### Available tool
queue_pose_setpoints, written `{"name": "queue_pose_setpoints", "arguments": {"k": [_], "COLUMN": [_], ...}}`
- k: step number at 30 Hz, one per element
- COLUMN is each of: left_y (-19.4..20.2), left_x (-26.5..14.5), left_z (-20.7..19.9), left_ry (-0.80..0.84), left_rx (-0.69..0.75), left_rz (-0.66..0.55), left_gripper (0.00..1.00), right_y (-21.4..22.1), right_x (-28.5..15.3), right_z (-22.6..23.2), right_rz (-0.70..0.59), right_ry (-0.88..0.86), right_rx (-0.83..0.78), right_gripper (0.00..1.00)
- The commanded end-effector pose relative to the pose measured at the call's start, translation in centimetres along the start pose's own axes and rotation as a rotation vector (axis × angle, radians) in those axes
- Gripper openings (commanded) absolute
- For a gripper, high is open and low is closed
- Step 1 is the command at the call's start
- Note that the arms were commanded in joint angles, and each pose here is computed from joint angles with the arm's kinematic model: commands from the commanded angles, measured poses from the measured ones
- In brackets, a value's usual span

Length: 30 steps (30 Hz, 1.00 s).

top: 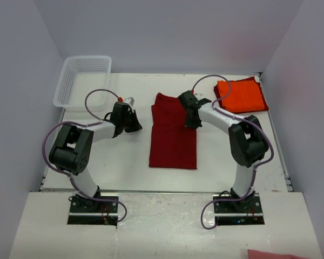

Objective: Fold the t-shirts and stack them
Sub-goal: Fold the folded rectangular tshirt in 1/3 of the way

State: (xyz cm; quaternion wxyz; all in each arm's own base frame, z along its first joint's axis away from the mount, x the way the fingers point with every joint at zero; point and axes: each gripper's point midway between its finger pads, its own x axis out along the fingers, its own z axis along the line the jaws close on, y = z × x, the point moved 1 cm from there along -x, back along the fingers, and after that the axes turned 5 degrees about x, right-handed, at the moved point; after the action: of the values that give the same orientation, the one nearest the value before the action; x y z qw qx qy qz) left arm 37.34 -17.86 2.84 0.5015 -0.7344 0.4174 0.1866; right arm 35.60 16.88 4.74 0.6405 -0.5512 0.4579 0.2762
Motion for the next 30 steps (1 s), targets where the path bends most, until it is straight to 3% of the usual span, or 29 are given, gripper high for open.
{"name": "queue_pose_setpoints", "arguments": {"k": [1,3,5,9,10,12,13,15,16,25,27,30], "left_y": [-3.3,-3.2,-3.1,-2.3,-1.6,-1.3,-0.1,-0.6,-0.8,-0.3,0.0,0.5], "left_x": [-3.1,-3.9,-4.9,-5.5,-5.3,-4.9,-4.3,-3.5,-3.5,-0.2,0.7,1.3], "left_z": [-1.6,-2.9,-3.8,-7.8,-8.7,-10.4,-11.0,-12.4,-13.2,-14.6,-14.5,-14.1], "left_ry": [-0.074,-0.098,-0.119,0.006,0.066,0.156,0.214,0.284,0.329,0.434,0.435,0.428], "left_rx": [0.069,0.105,0.128,0.165,0.169,0.180,0.178,0.186,0.191,0.192,0.188,0.185], "left_rz": [-0.146,-0.150,-0.151,-0.123,-0.088,-0.062,-0.003,-0.012,-0.016,0.056,0.071,0.084], "left_gripper": [0.00,0.00,0.00,0.00,0.00,0.00,0.00,0.00,0.00,0.00,0.00,0.00], "right_y": [-7.1,-8.0,-8.5,-7.4,-6.3,-5.4,-4.4,-3.8,-3.4,-2.5,-2.4,-2.0], "right_x": [-5.9,-7.6,-9.0,-10.0,-9.5,-9.5,-8.8,-8.3,-7.9,-5.2,-4.8,-3.9], "right_z": [2.3,2.9,2.3,1.5,1.4,1.2,1.0,0.8,0.7,0.3,0.0,-0.5], "right_rz": [-0.217,-0.223,-0.232,-0.193,-0.166,-0.139,-0.119,-0.107,-0.096,-0.001,0.010,0.034], "right_ry": [-0.147,-0.185,-0.180,-0.181,-0.192,-0.211,-0.208,-0.209,-0.203,-0.130,-0.115,-0.103], "right_rx": [-0.016,-0.028,-0.032,-0.046,-0.058,-0.052,-0.062,-0.073,-0.082,-0.107,-0.079,-0.061], "right_gripper": [0.00,0.03,0.13,0.22,0.29,0.31,0.28,0.19,0.00,0.00,0.21,0.29]}}
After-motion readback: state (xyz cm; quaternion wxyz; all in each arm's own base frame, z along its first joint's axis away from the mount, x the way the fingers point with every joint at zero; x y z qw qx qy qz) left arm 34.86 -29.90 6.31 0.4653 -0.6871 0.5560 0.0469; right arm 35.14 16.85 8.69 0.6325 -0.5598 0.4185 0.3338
